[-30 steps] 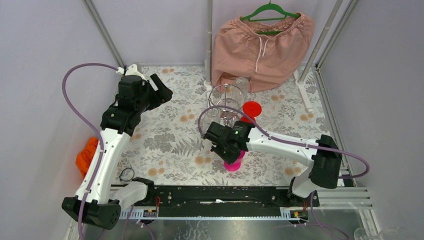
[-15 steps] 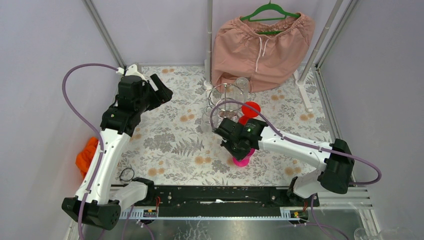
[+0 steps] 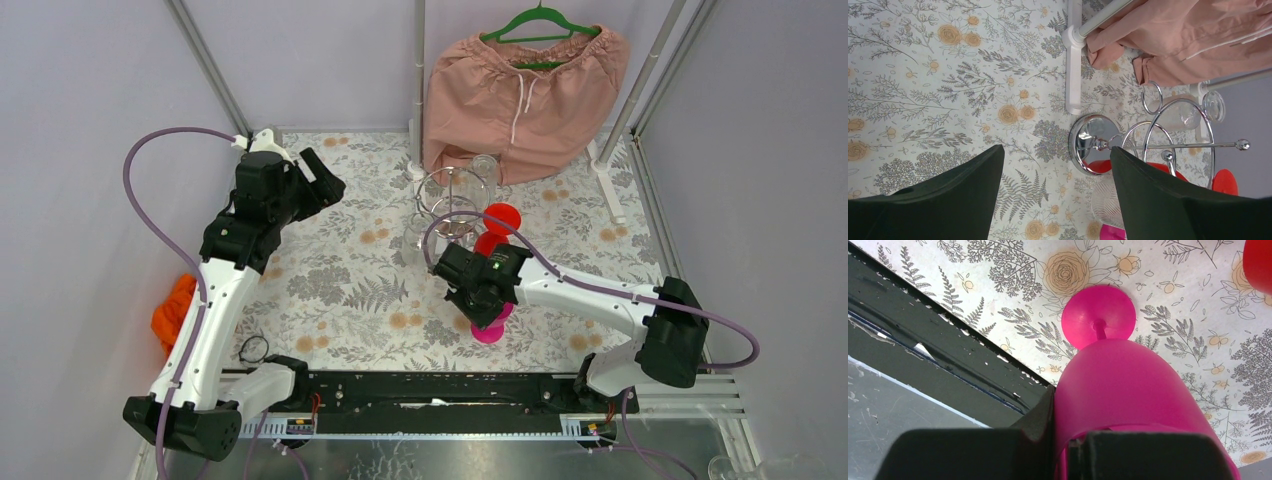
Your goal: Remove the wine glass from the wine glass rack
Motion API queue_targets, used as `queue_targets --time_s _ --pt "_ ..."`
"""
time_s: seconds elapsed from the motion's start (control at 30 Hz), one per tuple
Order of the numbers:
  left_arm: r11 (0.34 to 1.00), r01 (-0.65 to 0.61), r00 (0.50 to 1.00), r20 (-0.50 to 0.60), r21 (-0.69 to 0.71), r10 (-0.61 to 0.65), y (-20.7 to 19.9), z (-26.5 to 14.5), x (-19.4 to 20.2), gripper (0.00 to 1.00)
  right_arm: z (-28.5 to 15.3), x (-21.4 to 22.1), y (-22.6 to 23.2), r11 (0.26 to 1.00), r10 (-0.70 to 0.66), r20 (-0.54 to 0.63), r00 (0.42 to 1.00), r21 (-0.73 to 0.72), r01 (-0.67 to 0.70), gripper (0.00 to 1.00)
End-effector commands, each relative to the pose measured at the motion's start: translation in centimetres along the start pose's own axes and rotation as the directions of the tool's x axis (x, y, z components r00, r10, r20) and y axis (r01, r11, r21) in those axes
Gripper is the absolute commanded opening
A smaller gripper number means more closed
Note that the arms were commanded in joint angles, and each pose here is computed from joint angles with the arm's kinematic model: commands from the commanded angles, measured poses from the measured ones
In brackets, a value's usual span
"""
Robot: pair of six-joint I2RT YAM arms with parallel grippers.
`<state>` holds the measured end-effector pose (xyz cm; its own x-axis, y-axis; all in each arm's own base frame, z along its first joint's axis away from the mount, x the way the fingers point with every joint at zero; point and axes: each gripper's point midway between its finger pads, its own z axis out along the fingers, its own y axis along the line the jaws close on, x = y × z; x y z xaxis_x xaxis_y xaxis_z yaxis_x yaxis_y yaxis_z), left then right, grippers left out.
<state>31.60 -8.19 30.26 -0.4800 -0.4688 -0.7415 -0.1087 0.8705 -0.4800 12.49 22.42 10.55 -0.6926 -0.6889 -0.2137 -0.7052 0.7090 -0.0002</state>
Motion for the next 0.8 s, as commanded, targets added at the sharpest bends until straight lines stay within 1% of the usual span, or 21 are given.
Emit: queue_targets --time_s 0.0,0.13,0.17,0.3,0.4,0.47,0.53,0.77 --pt "1.000 -0.005 1.000 0.027 0.028 0.004 -0.4 0.0 -0.6 0.86 -0.7 -0.3 0.5 0.999 0.013 0.039 0.999 -0.044 -0.011 0.00" --pt "1.000 -0.006 1.000 0.028 0.029 0.006 -0.4 0.0 -0.6 0.86 -0.7 -0.1 0.7 0.998 0.015 0.039 0.999 -0.057 -0.013 0.00" --pt "1.000 -0.005 1.000 0.029 0.026 0.004 -0.4 0.0 -0.6 0.86 -0.7 -0.1 0.6 0.998 0.018 0.040 0.999 -0.053 -0.016 0.02" --pt "1.000 -0.006 1.000 0.023 0.024 0.005 -0.4 0.2 -0.6 0.86 -1.1 0.0 0.4 0.999 0.033 0.053 0.998 -0.044 -0.031 0.19" --pt "1.000 -0.005 1.000 0.023 0.023 0.005 -0.4 0.2 -0.6 0.86 -1.4 0.0 0.4 0.998 0.040 0.063 0.997 -0.049 -0.037 0.38" --pt "1.000 -0.005 1.000 0.022 0.022 0.005 -0.4 0.2 -0.6 0.86 -1.5 0.0 0.3 0.998 0.042 0.064 0.997 -0.044 -0.039 0.44" --pt "1.000 -0.006 1.000 0.022 0.023 0.005 -0.4 0.2 -0.7 0.86 -1.5 0.0 0.4 0.998 0.044 0.065 0.997 -0.045 -0.041 0.47" --pt "1.000 -0.005 1.000 0.020 0.021 0.005 -0.4 0.2 -0.6 0.86 -2.7 -0.4 0.4 0.997 0.062 0.091 0.994 -0.051 -0.057 0.49"
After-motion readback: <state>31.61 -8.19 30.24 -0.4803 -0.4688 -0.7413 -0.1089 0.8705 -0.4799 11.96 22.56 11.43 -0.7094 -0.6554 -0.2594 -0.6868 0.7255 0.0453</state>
